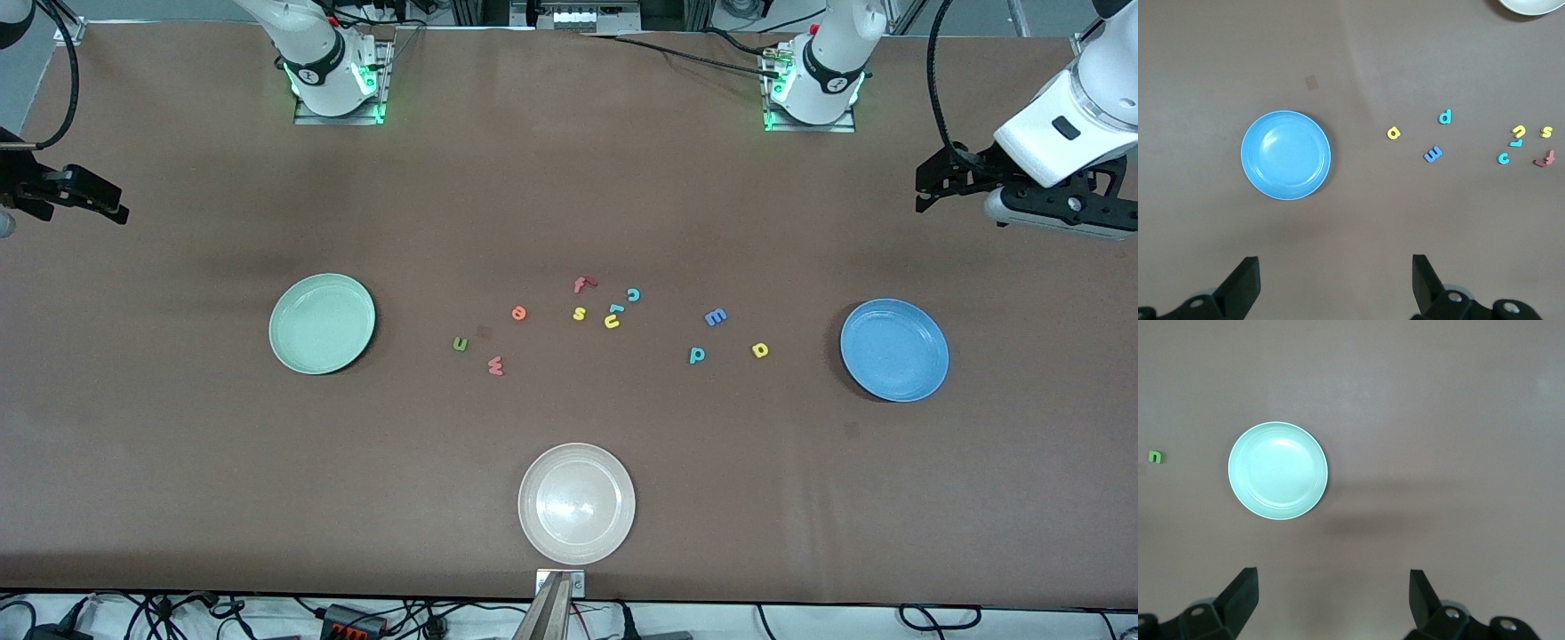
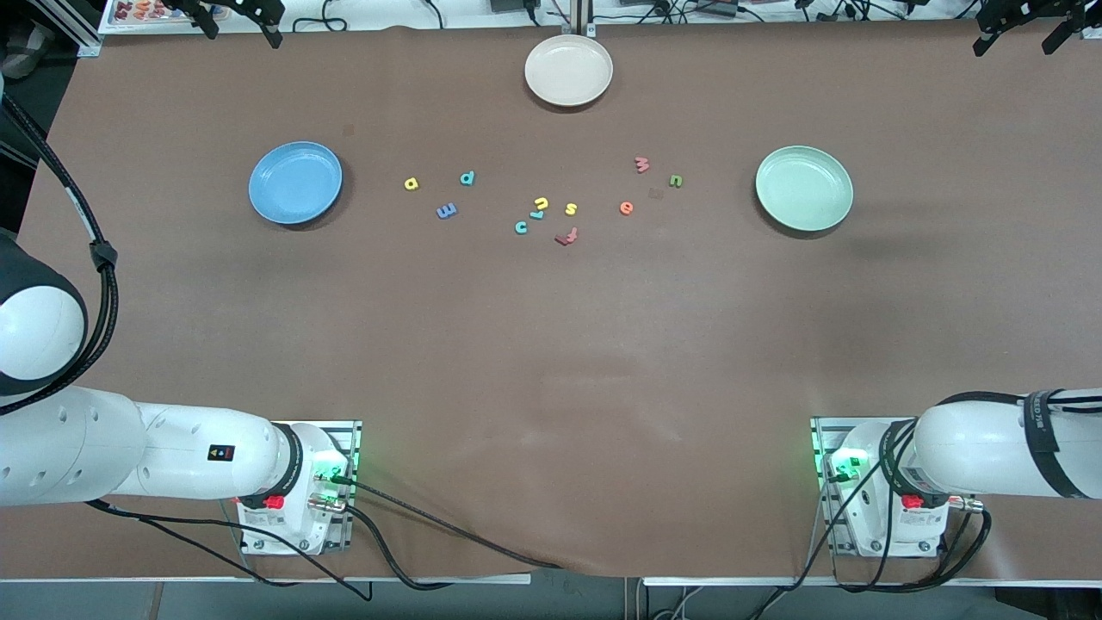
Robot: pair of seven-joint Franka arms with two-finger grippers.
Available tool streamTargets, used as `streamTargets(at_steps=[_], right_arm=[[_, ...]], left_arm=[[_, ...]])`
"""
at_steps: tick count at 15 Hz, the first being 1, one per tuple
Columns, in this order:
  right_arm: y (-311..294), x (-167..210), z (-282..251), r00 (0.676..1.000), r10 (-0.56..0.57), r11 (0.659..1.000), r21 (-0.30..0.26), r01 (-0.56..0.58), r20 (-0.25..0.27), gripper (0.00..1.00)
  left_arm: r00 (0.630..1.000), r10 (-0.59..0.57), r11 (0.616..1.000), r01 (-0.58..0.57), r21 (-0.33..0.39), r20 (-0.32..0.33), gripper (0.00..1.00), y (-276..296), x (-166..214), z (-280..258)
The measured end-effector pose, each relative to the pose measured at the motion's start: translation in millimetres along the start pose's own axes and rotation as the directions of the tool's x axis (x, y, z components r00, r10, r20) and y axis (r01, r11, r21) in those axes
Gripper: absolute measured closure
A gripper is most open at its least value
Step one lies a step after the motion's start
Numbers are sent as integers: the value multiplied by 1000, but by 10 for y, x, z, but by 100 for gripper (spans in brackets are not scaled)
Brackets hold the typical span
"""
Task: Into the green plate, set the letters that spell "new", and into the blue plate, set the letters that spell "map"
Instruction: 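Raise both grippers from rest and move them toward the foam letters, then grasp the green n with the right gripper while the left gripper reaches the teal d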
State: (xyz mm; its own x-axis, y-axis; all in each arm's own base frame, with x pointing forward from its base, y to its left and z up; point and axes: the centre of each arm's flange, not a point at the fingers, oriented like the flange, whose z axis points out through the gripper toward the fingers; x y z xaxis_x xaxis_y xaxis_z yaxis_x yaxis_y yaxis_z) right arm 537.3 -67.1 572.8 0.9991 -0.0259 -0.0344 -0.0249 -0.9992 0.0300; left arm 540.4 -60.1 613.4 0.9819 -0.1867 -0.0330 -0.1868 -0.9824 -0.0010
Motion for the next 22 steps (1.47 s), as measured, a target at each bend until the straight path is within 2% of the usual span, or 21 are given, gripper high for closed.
streamTargets(at_steps=[9,10,12,16,20,22], right_arm=[[2,30,66,1000,0,1000,0,0,12,0],[-16,57,122,1000,-3,1000,-1,3,22,0],[-76,139,259,999,-13,1000,-3,14,38,0],[-458,385,593,996,-79,997,-11,79,40,0],[-1260,556,1064,978,-193,981,-14,194,78,0],[-1806,599,1372,972,-216,976,-21,219,88,0]], left_arm=[[1000,0,1000,0,0,2,0,0,-2,2],[1000,0,1000,0,-1,18,0,2,-12,22],[996,2,1000,-2,-9,90,0,12,-34,148],[983,16,1000,-12,-22,182,0,54,108,514],[956,84,996,-76,-37,281,0,410,368,1114],[949,123,992,-116,-39,289,0,664,534,1422]])
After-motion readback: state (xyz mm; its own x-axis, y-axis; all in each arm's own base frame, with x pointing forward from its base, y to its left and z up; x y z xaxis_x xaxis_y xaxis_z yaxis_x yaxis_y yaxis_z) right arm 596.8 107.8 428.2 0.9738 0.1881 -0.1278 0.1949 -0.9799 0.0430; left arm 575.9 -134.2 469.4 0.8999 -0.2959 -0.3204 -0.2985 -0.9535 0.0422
